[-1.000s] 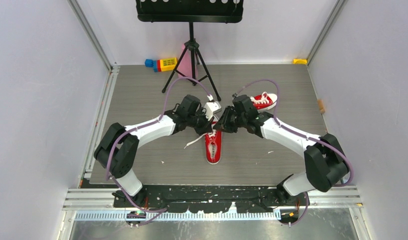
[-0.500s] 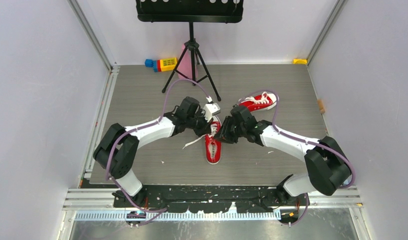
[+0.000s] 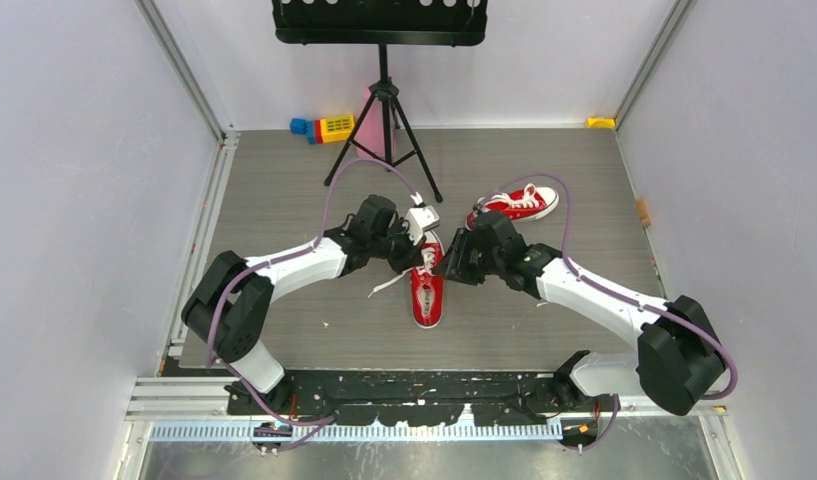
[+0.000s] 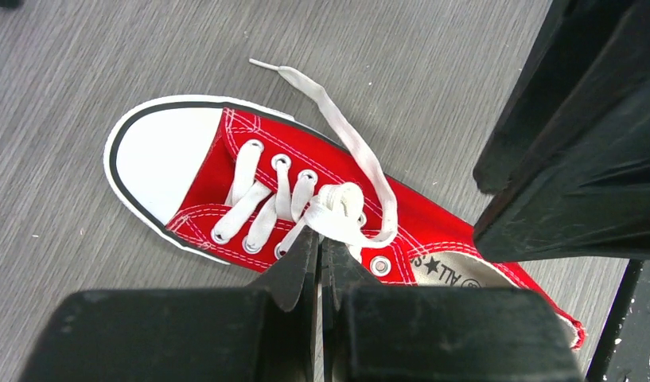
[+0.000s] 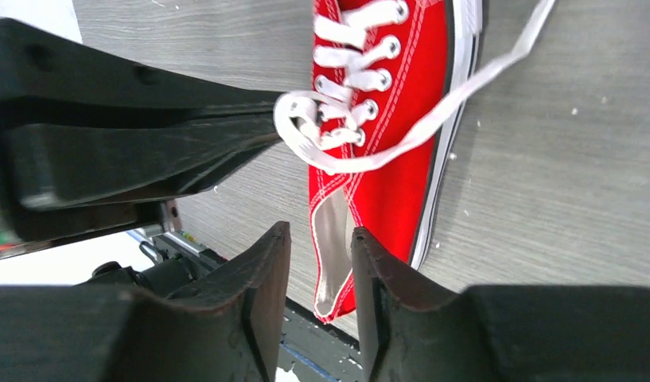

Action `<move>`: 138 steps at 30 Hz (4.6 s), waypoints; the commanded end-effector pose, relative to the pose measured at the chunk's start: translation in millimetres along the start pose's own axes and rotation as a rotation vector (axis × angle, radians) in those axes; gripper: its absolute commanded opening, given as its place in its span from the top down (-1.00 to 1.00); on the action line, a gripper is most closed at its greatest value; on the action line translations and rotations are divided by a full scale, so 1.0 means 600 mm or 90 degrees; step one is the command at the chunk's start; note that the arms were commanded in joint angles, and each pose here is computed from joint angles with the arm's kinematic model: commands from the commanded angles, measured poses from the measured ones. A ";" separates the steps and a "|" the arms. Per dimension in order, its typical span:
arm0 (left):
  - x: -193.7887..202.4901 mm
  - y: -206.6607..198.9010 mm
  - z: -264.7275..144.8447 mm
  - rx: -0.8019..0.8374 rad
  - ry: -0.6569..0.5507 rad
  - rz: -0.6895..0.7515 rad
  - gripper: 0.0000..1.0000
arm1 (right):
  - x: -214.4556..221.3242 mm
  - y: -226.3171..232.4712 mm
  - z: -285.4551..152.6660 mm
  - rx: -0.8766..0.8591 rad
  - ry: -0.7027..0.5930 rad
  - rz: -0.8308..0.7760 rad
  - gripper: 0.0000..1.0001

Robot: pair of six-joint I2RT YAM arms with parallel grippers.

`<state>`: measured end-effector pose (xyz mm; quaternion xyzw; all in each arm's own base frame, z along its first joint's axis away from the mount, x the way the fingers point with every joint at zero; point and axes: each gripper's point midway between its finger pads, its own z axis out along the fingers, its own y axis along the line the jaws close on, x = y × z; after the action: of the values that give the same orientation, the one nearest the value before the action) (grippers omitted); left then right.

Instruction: Tie the shoes

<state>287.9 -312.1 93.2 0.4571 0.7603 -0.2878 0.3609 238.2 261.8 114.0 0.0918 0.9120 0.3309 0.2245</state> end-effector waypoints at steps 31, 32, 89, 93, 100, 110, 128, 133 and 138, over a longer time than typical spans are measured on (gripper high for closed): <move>-0.038 -0.003 -0.019 -0.006 -0.065 0.028 1.00 | -0.089 0.057 0.065 -0.360 -0.047 -0.267 -0.19; -0.038 -0.003 -0.019 -0.006 -0.064 0.028 1.00 | -0.088 0.058 0.066 -0.366 -0.047 -0.267 -0.19; -0.039 -0.022 -0.005 0.048 -0.071 0.028 1.00 | -0.066 0.059 0.081 -0.491 0.002 -0.243 0.13; -0.039 -0.022 -0.005 0.050 -0.072 0.027 1.00 | -0.066 0.060 0.083 -0.495 0.008 -0.241 0.31; -0.036 -0.020 -0.001 0.049 -0.066 0.026 1.00 | -0.066 0.062 0.079 -0.495 0.005 -0.243 0.67; -0.025 -0.004 -0.009 0.005 -0.039 0.007 0.76 | -0.084 0.048 0.080 -0.425 -0.040 -0.261 0.99; -0.025 -0.020 -0.089 -0.090 -0.079 -0.160 0.00 | -0.083 0.047 0.080 -0.390 -0.051 -0.272 1.00; -0.036 -0.053 -0.064 -0.065 -0.066 -0.291 0.20 | -0.080 0.049 0.079 -0.388 -0.050 -0.277 1.00; -0.036 -0.063 -0.037 -0.074 -0.046 -0.346 0.36 | -0.081 0.052 0.077 -0.386 -0.053 -0.280 1.00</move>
<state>248.0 -305.0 116.2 0.2599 0.8445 -0.3331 0.3292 294.2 290.9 88.2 -0.1351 0.7879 0.5225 0.2966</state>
